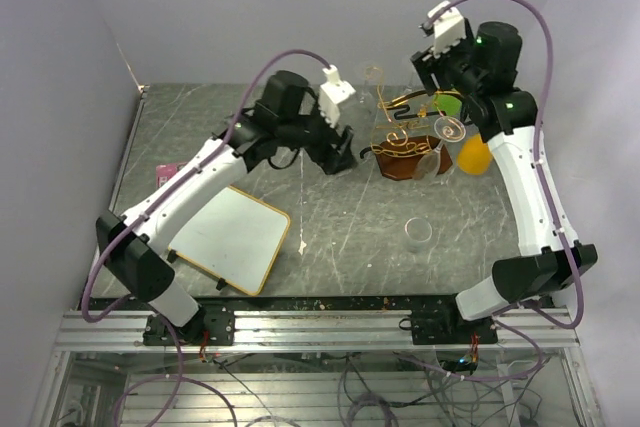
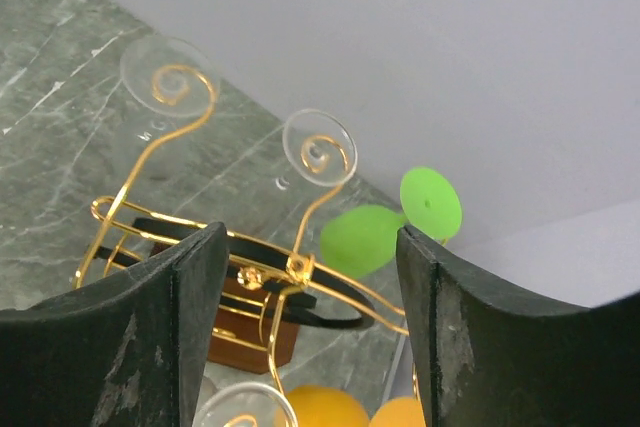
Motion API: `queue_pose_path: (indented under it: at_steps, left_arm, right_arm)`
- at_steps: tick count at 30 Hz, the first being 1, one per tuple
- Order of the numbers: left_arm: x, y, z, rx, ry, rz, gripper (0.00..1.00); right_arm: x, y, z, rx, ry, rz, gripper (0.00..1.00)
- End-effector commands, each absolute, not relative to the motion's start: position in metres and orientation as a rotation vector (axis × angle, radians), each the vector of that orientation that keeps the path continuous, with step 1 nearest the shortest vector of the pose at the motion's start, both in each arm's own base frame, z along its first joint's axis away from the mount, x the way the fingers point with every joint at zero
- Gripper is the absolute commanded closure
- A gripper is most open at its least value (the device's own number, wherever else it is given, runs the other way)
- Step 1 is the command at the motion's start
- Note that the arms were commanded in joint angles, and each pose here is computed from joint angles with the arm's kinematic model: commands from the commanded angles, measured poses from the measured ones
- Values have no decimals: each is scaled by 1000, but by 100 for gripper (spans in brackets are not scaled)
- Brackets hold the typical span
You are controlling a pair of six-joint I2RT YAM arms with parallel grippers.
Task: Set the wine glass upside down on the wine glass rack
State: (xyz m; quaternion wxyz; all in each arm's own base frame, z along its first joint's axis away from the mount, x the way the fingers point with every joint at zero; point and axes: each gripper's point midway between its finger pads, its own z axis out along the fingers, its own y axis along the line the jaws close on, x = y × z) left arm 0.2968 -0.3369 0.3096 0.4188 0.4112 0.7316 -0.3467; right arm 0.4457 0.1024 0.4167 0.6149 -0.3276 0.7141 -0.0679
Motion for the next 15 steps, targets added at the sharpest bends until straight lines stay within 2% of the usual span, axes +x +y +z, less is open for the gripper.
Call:
queue_pose_path:
  at_steps: [1,9,15]
  left_arm:
    - [270,-373,318,1140,1790,-868,14]
    - [232,-438,283,1288,1794,-807,19]
    - [210,-483,262,1426,1733,-733,19]
  right_arm:
    - [437,84,416,-685,1667,-69,31]
    - [430,24,427,-521,1671,-93,29]
    - [427,14,418,-505,1683,-39,27]
